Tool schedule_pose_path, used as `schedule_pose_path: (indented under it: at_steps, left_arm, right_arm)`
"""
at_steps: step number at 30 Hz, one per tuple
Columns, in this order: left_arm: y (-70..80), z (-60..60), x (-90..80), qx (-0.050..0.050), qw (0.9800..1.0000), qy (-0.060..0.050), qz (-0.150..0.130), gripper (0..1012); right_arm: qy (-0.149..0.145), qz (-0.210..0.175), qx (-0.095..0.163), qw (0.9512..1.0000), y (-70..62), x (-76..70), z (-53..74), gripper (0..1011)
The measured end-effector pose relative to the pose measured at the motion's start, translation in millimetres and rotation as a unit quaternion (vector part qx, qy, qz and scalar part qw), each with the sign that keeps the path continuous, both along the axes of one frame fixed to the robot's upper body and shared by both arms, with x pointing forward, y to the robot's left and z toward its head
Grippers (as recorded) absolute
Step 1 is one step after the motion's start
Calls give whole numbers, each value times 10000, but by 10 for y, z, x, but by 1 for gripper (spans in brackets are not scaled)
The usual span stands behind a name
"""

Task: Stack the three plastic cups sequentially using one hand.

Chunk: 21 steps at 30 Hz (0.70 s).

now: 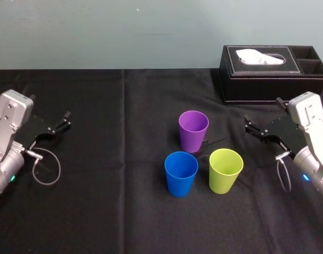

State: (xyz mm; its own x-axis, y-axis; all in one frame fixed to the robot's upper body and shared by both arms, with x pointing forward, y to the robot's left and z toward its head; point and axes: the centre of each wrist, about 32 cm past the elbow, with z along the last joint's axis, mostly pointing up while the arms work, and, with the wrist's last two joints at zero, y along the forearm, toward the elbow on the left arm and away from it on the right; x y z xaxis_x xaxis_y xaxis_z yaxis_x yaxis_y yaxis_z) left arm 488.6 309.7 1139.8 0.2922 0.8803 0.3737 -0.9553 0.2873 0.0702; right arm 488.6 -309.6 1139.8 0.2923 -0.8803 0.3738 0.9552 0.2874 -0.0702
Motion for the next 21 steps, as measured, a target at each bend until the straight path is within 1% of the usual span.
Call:
schedule_pose_path:
  at_steps: [21]
  left_arm:
    - [0, 0, 0, 0, 10000, 0, 0, 1011]
  right_arm:
    - [0, 0, 0, 10000, 0, 0, 0, 1003]
